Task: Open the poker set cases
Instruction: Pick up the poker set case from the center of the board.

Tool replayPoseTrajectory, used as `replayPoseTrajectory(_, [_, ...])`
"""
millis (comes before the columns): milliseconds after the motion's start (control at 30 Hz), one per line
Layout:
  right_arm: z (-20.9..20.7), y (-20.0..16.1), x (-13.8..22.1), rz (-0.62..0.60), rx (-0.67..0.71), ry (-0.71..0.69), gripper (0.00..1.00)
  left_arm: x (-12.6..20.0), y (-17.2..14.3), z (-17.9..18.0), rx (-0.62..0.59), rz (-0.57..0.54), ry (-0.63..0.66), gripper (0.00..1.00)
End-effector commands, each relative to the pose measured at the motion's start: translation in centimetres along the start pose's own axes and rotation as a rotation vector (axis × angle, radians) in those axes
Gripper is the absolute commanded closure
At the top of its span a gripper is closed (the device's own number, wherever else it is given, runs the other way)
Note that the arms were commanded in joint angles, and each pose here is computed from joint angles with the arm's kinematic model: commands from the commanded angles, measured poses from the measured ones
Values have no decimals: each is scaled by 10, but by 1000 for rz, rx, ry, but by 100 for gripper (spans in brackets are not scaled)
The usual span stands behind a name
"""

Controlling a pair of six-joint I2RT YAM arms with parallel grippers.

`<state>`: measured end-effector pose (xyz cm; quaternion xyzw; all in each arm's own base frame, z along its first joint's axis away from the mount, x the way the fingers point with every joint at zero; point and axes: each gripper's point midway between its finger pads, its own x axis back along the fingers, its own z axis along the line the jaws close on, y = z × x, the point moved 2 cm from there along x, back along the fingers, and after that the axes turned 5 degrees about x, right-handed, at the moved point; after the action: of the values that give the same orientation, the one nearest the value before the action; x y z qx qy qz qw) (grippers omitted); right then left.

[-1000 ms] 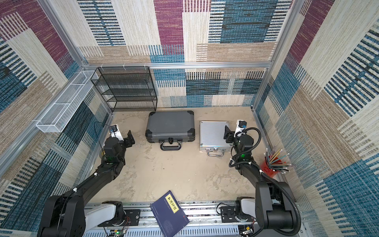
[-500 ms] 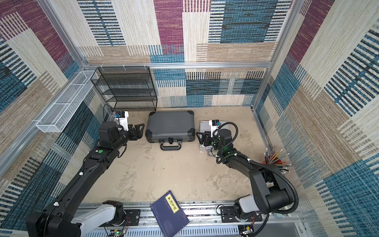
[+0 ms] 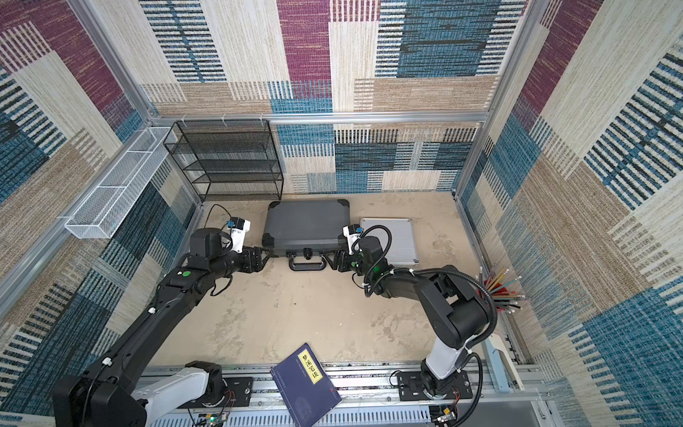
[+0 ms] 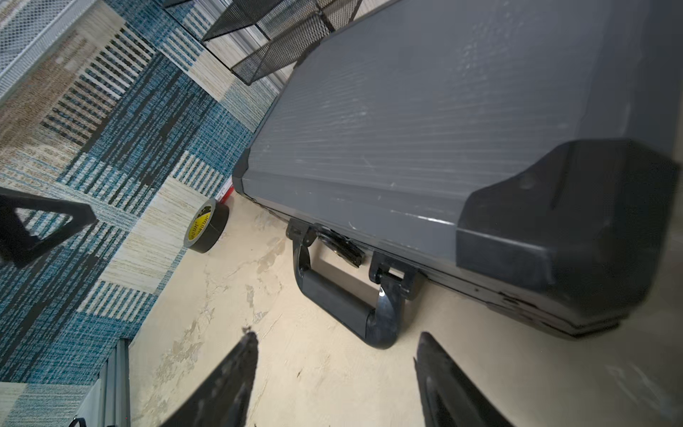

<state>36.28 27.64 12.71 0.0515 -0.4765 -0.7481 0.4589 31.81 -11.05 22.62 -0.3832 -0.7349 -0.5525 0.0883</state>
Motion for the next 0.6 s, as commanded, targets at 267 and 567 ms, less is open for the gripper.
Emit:
replayPoseTrajectory(267, [-23,-14,-32,-45,-151,-136,28,11,10,-12,-53,-46,-50,24])
replayPoseTrajectory(567, [-27,-23,-48,-25,-139,-116,29,12,9,-11,-60,-48,-41,24])
